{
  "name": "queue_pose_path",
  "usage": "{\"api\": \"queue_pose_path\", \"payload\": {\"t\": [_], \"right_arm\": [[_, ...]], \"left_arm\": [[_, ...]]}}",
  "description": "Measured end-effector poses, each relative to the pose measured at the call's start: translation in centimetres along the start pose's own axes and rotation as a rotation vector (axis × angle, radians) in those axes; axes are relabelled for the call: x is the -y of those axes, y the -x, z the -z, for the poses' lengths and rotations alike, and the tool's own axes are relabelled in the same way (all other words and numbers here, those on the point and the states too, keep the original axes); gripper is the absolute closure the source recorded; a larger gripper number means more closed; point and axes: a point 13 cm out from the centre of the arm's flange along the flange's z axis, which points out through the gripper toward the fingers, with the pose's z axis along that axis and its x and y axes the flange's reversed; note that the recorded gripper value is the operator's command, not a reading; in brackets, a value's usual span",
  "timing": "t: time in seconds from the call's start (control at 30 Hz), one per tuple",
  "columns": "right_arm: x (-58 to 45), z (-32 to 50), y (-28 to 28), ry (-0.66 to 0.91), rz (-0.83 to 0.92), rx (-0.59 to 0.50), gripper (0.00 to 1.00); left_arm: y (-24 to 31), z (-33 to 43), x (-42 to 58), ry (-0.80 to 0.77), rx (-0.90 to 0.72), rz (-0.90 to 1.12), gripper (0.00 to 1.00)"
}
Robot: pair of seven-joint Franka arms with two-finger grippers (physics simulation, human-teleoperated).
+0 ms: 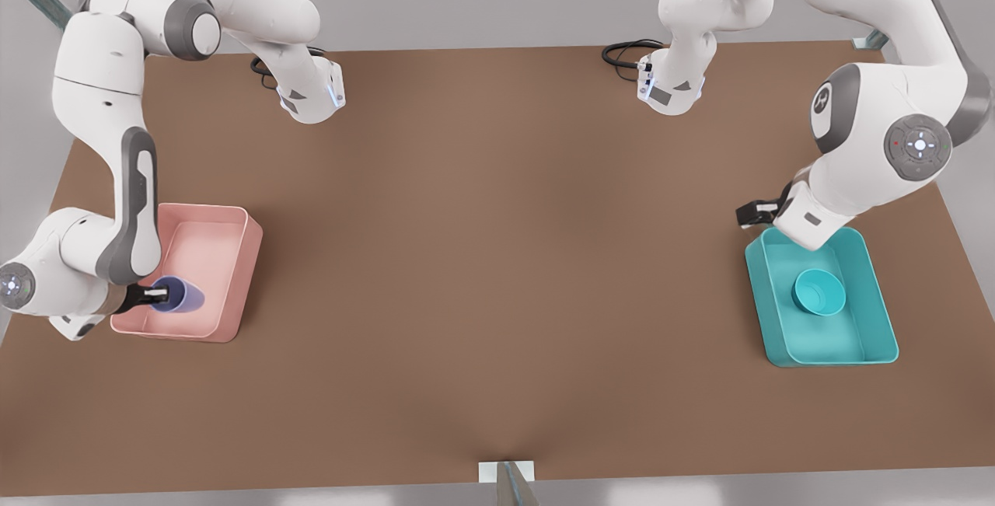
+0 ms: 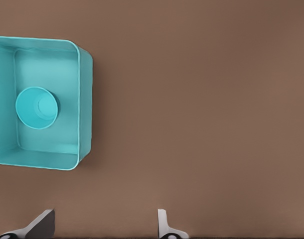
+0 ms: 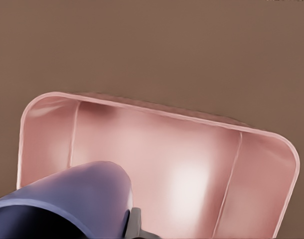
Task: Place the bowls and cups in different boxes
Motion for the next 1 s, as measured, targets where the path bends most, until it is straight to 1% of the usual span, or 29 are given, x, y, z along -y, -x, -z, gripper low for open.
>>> {"api": "queue_pose_path", "payload": {"t": [0.17, 0.33, 0.37, 0.4, 0.43, 0.63, 0.73, 0.87, 0.93, 1.0], "right_arm": [[0.3, -2.0, 1.1, -0.015, 0.036, 0.034, 0.79], [-0.1, -4.2, 0.7, 0.010, 0.049, 0.037, 0.79], [-0.2, -4.4, 0.7, 0.014, 0.051, 0.038, 0.71], [-0.2, -4.6, 0.7, 0.015, 0.055, 0.038, 0.02], [-0.2, -4.8, 0.7, 0.015, 0.057, 0.039, 0.00], [0.3, -5.0, 1.0, -0.013, 0.063, 0.043, 0.00], [0.1, -3.6, 1.1, -0.006, 0.065, 0.059, 0.00], [-0.8, 3.3, 0.4, 0.001, 0.078, 0.104, 0.00], [-3.4, 10.8, 1.0, -0.011, 0.119, 0.161, 0.00], [-8.5, 16.4, 1.8, -0.021, 0.179, 0.181, 0.00]], "left_arm": [[-0.9, -0.5, -0.7, 0.011, -0.044, -0.010, 0.00], [-1.4, -0.7, -1.0, 0.013, -0.067, -0.019, 0.00], [-1.4, -0.8, -1.0, 0.013, -0.070, -0.021, 0.00], [-1.5, -0.8, -0.9, 0.013, -0.073, -0.023, 0.00], [-1.6, -0.8, -0.9, 0.013, -0.076, -0.026, 0.00], [-2.0, -0.8, -0.7, 0.014, -0.086, -0.038, 0.00], [-2.1, -0.8, -0.7, 0.016, -0.091, -0.041, 0.00], [-2.1, -0.9, -0.9, 0.016, -0.094, -0.041, 0.00], [-2.1, -0.8, -1.0, 0.016, -0.094, -0.042, 0.00], [-2.1, -0.9, -0.9, 0.015, -0.096, -0.045, 0.00]]}}
